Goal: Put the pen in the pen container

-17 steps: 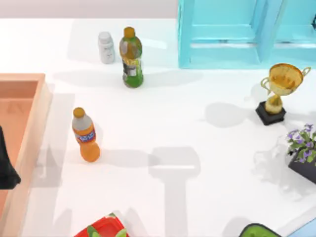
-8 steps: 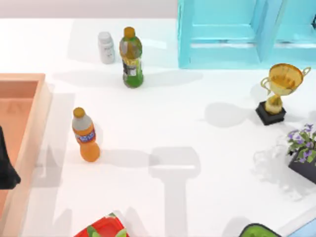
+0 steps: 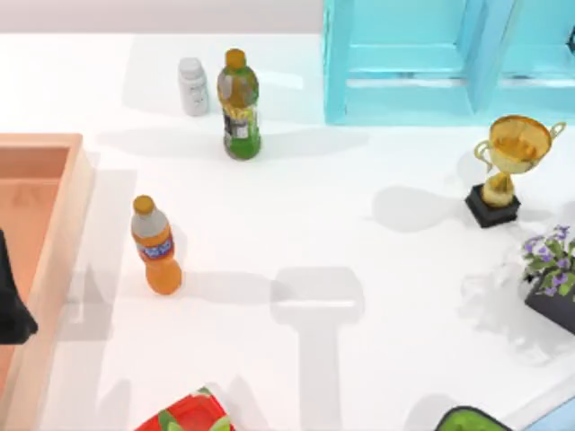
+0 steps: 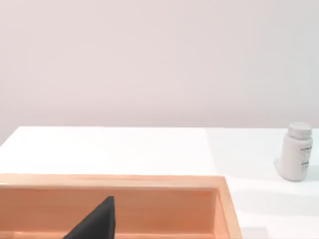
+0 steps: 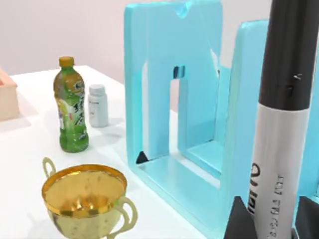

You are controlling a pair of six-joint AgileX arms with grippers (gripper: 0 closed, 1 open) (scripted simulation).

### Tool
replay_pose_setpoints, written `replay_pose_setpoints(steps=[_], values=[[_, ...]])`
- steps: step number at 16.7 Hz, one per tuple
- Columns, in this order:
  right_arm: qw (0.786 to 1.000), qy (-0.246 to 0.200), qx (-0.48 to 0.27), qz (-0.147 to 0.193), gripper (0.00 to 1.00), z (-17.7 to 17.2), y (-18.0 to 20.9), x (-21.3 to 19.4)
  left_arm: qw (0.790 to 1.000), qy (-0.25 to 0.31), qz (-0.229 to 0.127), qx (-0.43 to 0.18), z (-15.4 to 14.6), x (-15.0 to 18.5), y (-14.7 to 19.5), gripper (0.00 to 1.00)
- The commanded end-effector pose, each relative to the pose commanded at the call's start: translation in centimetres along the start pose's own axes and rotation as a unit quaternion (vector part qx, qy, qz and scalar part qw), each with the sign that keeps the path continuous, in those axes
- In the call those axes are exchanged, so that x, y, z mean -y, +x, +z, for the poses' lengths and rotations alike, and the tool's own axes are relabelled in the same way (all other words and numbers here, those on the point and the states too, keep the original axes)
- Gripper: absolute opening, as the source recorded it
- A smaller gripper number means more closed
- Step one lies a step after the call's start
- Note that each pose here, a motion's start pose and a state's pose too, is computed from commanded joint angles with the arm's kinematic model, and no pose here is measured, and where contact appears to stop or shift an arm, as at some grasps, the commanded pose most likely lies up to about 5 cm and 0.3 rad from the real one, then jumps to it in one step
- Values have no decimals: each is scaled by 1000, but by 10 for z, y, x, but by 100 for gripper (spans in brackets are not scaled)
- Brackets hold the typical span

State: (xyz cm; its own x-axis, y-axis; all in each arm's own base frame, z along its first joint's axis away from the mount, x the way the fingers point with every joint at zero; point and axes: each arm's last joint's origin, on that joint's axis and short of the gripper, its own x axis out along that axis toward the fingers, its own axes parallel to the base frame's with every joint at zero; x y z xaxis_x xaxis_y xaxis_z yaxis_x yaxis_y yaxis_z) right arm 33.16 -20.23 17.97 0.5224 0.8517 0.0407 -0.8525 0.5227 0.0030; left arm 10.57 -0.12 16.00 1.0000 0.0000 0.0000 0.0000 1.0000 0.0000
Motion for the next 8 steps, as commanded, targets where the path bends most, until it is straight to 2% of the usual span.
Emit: replay_pose_setpoints(steps=[8], values=[[1000, 0, 0, 0, 90, 0, 0, 0, 1000, 0, 0, 0, 0, 0, 0, 100]])
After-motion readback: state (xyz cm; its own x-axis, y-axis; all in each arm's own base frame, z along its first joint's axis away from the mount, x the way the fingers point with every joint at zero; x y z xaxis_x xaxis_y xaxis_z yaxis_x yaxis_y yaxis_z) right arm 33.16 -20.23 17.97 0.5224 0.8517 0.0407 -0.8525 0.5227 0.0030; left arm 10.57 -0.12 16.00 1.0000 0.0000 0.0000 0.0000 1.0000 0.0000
